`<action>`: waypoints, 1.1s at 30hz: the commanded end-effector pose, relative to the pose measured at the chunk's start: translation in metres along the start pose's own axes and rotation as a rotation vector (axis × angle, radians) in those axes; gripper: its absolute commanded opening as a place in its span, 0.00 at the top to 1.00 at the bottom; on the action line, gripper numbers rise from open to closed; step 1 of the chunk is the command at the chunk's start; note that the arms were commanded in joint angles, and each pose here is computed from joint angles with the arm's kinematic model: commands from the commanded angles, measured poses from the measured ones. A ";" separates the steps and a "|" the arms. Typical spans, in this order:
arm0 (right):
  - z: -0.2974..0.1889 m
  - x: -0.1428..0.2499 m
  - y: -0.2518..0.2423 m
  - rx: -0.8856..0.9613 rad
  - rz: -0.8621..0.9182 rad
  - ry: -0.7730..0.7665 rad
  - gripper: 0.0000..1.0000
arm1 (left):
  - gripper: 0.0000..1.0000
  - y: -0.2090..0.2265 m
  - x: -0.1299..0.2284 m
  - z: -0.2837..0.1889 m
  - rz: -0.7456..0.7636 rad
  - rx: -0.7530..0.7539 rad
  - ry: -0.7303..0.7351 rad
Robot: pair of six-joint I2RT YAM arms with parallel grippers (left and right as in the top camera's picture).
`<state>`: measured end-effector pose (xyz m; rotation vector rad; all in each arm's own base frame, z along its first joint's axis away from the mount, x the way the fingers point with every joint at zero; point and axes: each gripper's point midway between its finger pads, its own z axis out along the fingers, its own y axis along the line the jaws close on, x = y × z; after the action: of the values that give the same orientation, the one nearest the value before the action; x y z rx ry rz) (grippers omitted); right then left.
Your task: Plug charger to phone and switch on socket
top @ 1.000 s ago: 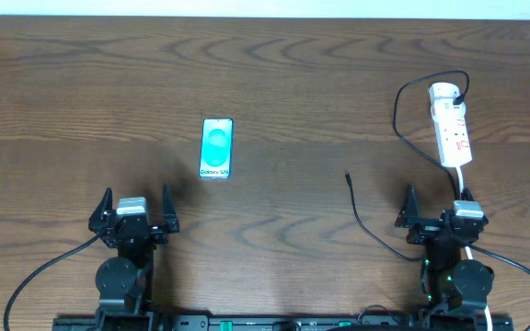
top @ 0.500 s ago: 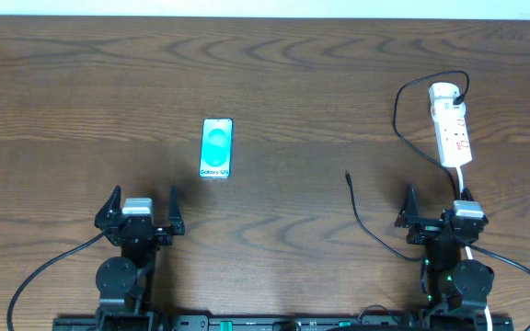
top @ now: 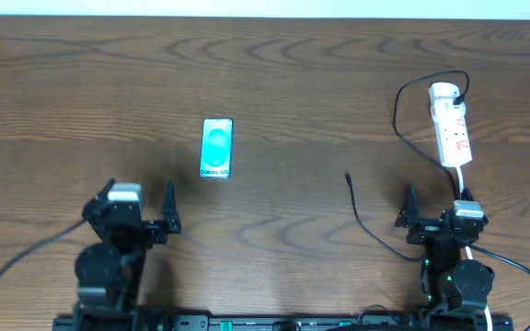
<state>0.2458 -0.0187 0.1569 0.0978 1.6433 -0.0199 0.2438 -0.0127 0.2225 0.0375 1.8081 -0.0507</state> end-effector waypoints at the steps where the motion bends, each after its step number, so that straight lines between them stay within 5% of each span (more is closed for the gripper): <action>1: 0.000 0.001 0.000 -0.001 0.013 0.003 0.01 | 0.02 -0.011 -0.041 0.003 -0.028 0.060 0.020; 13: 0.000 0.001 0.000 -0.001 0.013 0.003 0.01 | 0.02 -0.011 -0.075 0.048 -0.095 0.030 0.572; 19: 0.000 0.001 0.000 -0.001 0.013 0.003 0.01 | 0.02 -0.011 -0.052 0.075 -0.100 0.024 0.680; 25: 0.000 0.001 0.000 -0.001 0.013 0.003 0.01 | 0.02 -0.039 -0.032 0.090 -0.166 0.171 0.764; 33: 0.000 0.001 0.000 -0.001 0.013 0.003 0.01 | 0.02 -0.035 -0.005 0.103 -0.265 0.096 0.880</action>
<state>0.2458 -0.0187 0.1566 0.0979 1.6444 -0.0198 0.3378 -0.0498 0.2015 -0.0749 2.6708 -0.3205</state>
